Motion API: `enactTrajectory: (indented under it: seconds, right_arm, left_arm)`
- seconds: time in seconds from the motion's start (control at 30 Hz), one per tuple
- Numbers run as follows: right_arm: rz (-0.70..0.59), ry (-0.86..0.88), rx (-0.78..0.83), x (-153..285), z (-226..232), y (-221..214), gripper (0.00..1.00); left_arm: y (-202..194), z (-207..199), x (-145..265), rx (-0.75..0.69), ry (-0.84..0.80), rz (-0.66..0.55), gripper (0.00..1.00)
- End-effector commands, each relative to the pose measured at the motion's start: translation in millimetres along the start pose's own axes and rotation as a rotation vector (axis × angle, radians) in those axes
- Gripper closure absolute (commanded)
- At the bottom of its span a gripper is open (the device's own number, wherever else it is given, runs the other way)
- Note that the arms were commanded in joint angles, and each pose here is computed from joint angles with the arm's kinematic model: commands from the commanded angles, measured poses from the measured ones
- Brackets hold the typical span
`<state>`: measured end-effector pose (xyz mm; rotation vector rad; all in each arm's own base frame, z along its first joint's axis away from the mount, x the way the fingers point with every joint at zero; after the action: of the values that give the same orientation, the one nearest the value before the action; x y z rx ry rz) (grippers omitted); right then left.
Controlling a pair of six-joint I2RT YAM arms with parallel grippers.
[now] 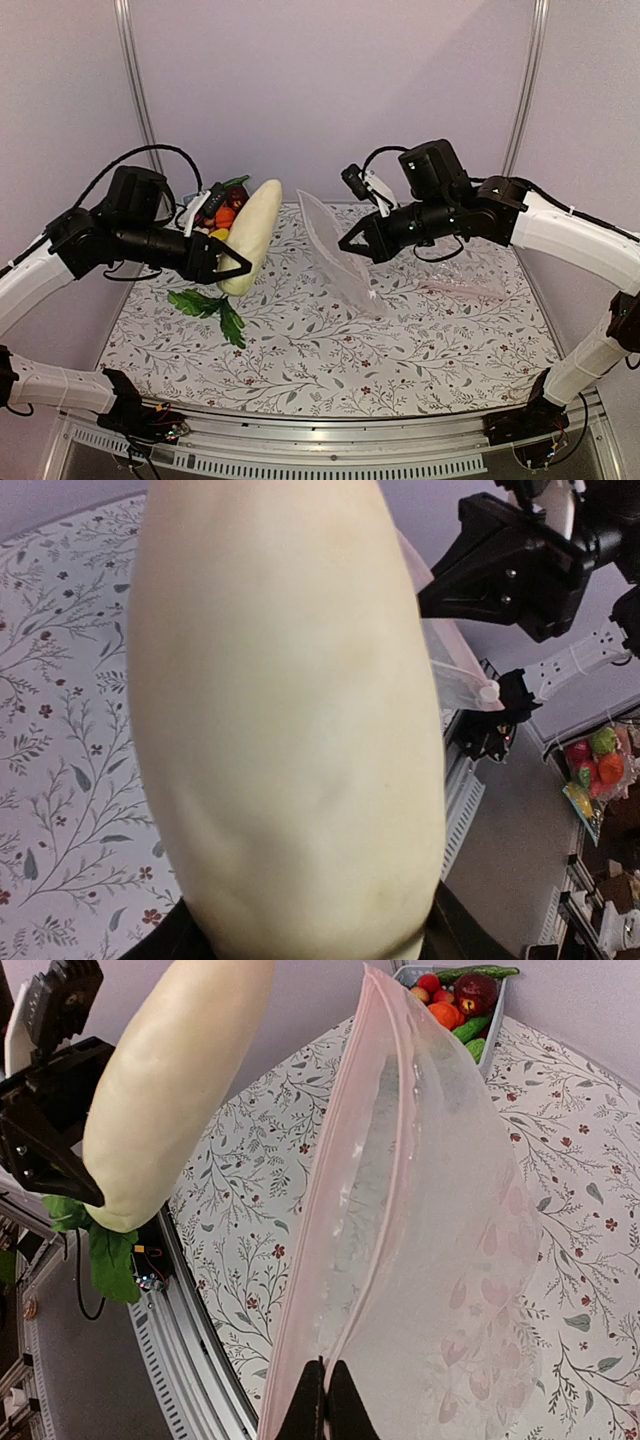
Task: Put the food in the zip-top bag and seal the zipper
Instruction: Pick up the fake vegetable from the center of the board, then place the fake vegetable in the zipper food storage bag.
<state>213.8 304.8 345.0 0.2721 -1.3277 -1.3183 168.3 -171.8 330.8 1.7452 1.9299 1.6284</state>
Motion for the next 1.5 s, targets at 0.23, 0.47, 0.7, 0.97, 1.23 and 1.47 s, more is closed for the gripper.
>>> enactTrajectory:
  seconds: [0.23, 0.47, 0.7, 0.97, 1.23, 1.47]
  right_arm:
    - [0.138, -0.136, 0.144, -5.0, -13.9, -13.0, 1.0]
    - [0.123, -0.213, 0.185, -11.0, -13.0, -10.4, 1.0]
    - [0.107, -0.237, 0.206, -19.6, -7.5, -7.9, 1.0]
    - [0.131, -0.251, 0.283, -31.9, 5.2, -14.7, 1.0]
    - [0.132, -0.317, 0.353, -36.6, 19.0, -24.0, 1.0]
    - [0.127, -0.258, 0.418, -43.2, 34.2, -32.1, 1.0]
  left_arm:
    - [0.1, -35.5, -4.7, 0.22, -0.454, 0.284, 0.6]
    - [-10.3, -30.0, -20.3, 0.337, -0.484, 0.343, 0.6]
    - [-19.4, -21.2, -38.5, 0.421, -0.495, 0.342, 0.6]
    - [-10.1, -16.8, -57.6, 0.476, -0.511, 0.329, 0.6]
    - [-17.2, -5.8, -78.9, 0.554, -0.478, 0.375, 0.6]
    - [-19.3, 6.8, -90.2, 0.62, -0.455, 0.357, 0.6]
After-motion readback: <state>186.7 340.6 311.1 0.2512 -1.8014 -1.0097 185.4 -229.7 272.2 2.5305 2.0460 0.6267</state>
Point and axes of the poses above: each gripper's point midway between its finger pads, its own x axis back along the fingers, its own z axis along the line the jaws close on, y = z × x, the point moved 10 cm from there along x, back along the fingers, and after that the axes turned 1 degree about x, right-handed, at the moved point
